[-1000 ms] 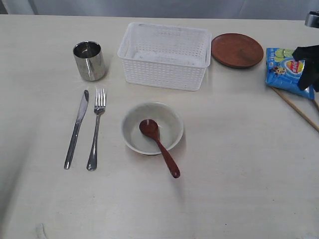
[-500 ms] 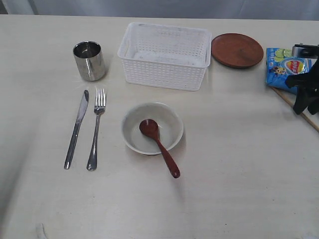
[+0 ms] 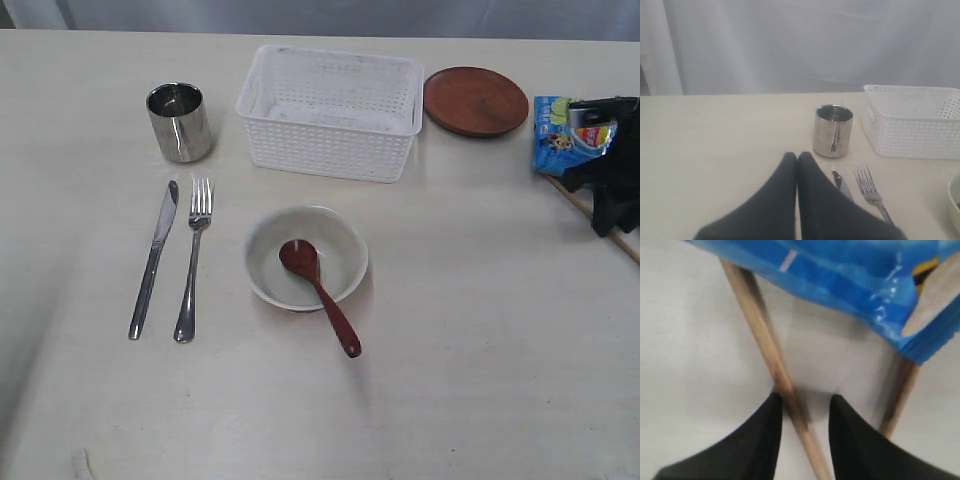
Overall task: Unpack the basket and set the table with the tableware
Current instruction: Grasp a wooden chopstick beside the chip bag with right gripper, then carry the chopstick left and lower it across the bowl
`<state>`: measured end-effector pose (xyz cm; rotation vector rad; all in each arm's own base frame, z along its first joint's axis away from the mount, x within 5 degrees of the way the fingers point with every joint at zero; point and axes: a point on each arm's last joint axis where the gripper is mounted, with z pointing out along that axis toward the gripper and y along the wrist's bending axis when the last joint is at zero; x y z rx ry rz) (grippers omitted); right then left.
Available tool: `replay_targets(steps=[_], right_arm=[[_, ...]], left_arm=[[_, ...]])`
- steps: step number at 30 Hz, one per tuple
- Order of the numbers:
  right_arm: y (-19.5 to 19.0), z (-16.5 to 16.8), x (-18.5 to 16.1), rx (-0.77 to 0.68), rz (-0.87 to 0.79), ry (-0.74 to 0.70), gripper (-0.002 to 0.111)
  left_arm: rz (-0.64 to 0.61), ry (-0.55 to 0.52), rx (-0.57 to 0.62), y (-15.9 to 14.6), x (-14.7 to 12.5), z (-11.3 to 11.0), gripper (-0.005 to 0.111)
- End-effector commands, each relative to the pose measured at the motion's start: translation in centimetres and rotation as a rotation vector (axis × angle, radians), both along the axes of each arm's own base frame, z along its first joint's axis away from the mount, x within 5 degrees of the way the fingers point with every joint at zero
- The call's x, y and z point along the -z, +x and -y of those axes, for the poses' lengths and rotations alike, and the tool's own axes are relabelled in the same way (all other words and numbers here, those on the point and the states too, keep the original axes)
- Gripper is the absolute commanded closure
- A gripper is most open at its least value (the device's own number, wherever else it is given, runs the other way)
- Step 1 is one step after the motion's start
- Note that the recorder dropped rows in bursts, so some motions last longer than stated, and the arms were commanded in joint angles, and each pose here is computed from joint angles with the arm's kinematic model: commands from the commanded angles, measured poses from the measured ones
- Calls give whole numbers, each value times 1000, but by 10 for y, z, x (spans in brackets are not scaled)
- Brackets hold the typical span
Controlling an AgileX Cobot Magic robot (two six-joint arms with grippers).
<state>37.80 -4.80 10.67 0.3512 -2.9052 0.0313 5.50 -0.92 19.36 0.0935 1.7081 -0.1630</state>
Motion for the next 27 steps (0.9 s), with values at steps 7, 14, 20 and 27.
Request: replay_targets(steps=[7, 14, 20, 27], right_arm=[[8, -30, 16, -51, 41, -163, 109], [3, -49, 3, -62, 16, -57, 109], [1, -87, -42, -78, 127, 140, 109], [-15, -137, -95, -166, 249, 213, 109]], left_arm=[[11, -5, 1, 0, 0, 0, 107], [11, -5, 1, 0, 0, 0, 107], [11, -5, 1, 0, 0, 0, 107], [11, -5, 1, 0, 0, 0, 107]])
